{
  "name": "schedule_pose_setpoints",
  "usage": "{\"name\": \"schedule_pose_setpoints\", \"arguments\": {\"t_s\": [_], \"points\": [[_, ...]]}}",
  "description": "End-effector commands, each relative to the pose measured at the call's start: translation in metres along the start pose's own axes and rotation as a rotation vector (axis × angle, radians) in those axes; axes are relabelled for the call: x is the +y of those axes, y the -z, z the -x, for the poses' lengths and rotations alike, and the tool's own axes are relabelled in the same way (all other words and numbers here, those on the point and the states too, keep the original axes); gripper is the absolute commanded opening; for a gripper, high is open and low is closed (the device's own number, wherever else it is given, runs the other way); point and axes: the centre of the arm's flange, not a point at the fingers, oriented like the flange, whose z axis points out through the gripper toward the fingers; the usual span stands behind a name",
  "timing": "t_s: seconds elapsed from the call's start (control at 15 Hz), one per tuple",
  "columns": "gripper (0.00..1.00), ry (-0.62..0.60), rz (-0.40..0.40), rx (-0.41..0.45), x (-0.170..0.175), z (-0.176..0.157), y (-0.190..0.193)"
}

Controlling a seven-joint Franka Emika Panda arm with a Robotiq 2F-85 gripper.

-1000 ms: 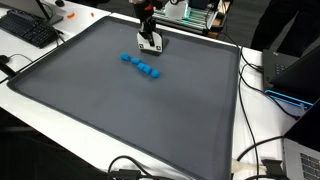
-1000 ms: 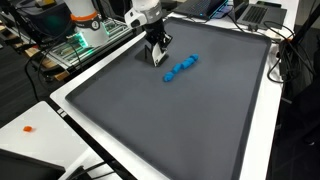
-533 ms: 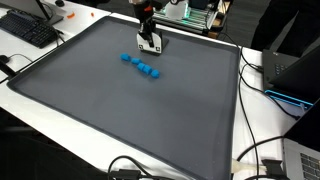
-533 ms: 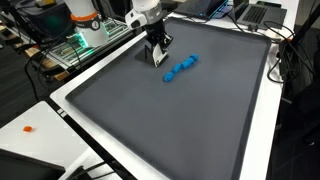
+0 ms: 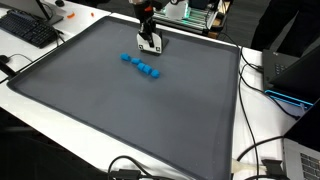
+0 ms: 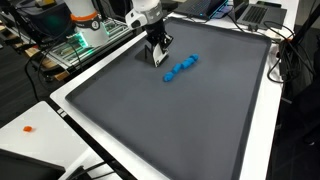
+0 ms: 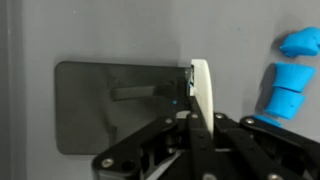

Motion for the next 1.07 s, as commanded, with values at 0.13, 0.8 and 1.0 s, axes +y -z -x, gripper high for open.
{"name": "schedule_pose_setpoints", "arguments": {"t_s": [0.13,0.8,1.0], "points": [[0.43,0.04,0.024,-0.002,0.004,0.005,-0.013],[1.0,0.057,-0.028,0.026,-0.006,0.004,0.017],[1.0,0.076,-0.033,0.032,-0.01,0.005,0.028]]}}
